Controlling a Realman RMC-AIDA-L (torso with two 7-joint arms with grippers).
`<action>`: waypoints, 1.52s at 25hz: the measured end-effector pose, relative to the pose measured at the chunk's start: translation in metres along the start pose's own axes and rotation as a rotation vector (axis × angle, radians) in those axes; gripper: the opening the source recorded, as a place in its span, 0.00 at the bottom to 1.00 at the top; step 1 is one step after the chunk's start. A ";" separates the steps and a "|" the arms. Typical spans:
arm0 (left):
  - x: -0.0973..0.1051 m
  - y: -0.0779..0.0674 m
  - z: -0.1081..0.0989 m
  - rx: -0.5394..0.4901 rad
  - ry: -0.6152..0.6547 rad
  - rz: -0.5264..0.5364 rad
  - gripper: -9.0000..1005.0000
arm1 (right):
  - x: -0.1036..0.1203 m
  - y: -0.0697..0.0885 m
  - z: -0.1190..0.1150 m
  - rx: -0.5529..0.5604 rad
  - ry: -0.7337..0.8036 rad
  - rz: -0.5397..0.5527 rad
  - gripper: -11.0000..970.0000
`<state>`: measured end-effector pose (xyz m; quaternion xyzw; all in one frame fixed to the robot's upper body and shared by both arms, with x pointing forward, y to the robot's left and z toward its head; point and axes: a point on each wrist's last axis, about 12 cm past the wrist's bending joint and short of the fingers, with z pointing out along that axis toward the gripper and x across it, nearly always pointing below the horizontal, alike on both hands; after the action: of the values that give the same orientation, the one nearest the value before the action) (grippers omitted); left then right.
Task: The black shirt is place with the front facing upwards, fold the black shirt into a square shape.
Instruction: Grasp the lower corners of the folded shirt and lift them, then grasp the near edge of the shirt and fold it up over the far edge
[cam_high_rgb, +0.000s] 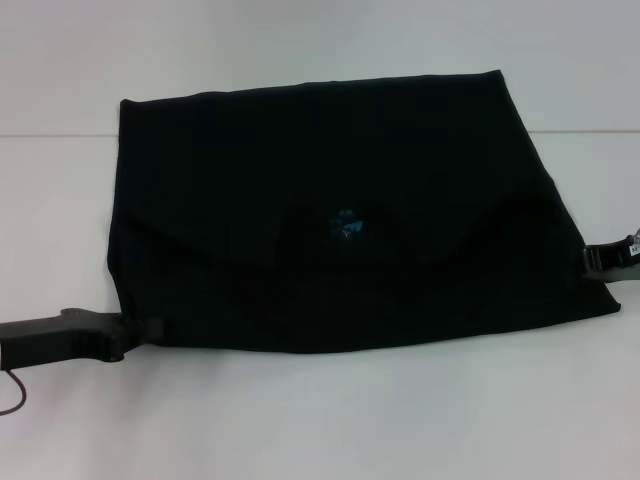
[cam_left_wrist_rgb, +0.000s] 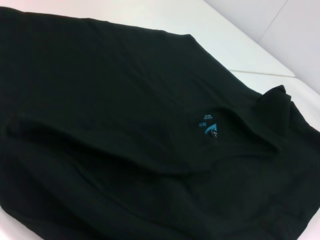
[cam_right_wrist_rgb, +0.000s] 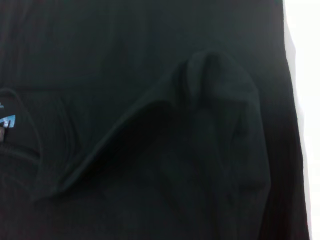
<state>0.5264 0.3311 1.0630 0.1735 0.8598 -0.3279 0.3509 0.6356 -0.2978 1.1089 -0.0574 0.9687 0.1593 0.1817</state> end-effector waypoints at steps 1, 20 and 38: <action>0.000 0.000 0.000 0.004 0.001 0.000 0.05 | 0.000 0.000 0.000 -0.001 0.001 0.000 0.14; 0.011 -0.032 -0.035 0.332 0.309 -0.105 0.05 | 0.067 -0.006 -0.038 -0.187 0.385 -0.116 0.06; 0.019 -0.045 -0.034 0.413 0.531 -0.119 0.05 | 0.129 -0.020 -0.034 -0.342 0.543 -0.125 0.06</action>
<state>0.4730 0.3233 1.0873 0.2700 0.8452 -0.4583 0.0524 0.5080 -0.3345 1.0852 -0.1870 0.9355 0.2872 -0.0860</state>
